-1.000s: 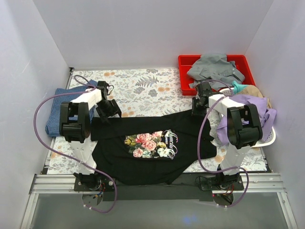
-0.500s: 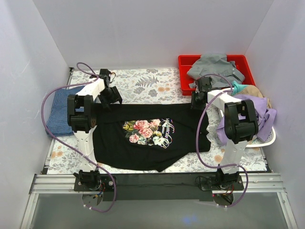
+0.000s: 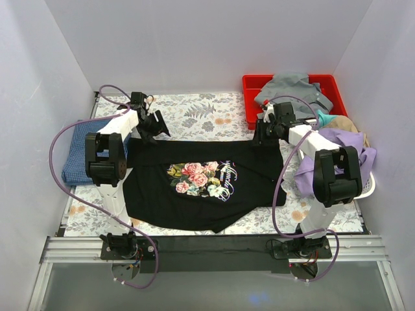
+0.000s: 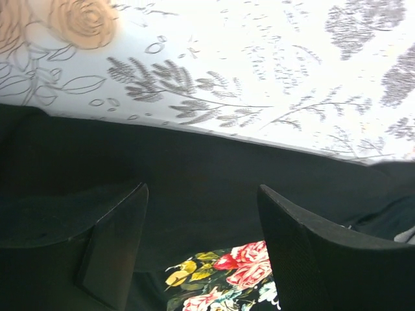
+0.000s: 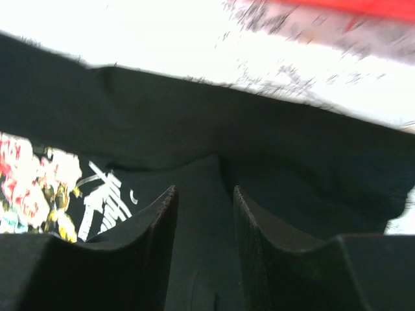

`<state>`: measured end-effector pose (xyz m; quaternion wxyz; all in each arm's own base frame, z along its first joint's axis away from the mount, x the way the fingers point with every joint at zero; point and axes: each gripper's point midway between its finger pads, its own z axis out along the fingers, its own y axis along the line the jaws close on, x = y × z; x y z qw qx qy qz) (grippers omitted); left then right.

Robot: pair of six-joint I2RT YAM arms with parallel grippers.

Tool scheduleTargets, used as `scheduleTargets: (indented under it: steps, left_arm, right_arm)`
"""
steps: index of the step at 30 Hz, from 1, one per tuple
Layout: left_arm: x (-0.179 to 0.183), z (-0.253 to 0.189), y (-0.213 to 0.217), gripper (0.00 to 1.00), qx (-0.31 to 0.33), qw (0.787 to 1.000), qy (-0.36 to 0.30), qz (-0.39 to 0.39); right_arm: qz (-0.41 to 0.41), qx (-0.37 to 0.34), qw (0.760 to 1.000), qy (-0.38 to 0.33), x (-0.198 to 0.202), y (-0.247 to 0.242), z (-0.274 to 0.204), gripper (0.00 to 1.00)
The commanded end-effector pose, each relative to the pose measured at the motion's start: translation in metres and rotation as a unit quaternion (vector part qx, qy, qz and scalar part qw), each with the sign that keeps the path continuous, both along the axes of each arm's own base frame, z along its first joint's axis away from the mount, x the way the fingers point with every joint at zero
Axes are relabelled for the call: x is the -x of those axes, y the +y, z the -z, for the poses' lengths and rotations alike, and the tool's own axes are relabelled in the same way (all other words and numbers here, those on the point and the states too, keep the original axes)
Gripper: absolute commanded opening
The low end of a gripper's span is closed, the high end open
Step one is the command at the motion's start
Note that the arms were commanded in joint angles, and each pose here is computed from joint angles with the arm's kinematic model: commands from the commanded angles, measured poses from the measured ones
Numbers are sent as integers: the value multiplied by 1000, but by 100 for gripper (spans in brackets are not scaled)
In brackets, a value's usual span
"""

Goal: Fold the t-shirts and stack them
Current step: Fold the tshirt

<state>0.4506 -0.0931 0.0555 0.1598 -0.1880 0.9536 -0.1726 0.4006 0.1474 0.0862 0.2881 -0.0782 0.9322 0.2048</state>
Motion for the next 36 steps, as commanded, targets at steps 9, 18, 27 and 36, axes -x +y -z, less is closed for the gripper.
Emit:
scheduleTargets:
  steps: [9, 18, 27, 36]
  left_arm:
    - [15, -36, -6, 67, 8, 999, -45, 16]
    - [19, -31, -7, 67, 10, 999, -37, 18]
    - [22, -24, -4, 66, 3, 999, -31, 19]
    - [23, -22, -5, 67, 5, 999, -31, 18]
  right_arm:
    - [-63, -34, 997, 40, 17, 19, 28, 46]
    - [-71, -36, 995, 65, 21, 23, 50, 43]
    - [-80, -32, 995, 55, 24, 25, 44, 1]
    - [-68, -2, 998, 12, 23, 20, 20, 42]
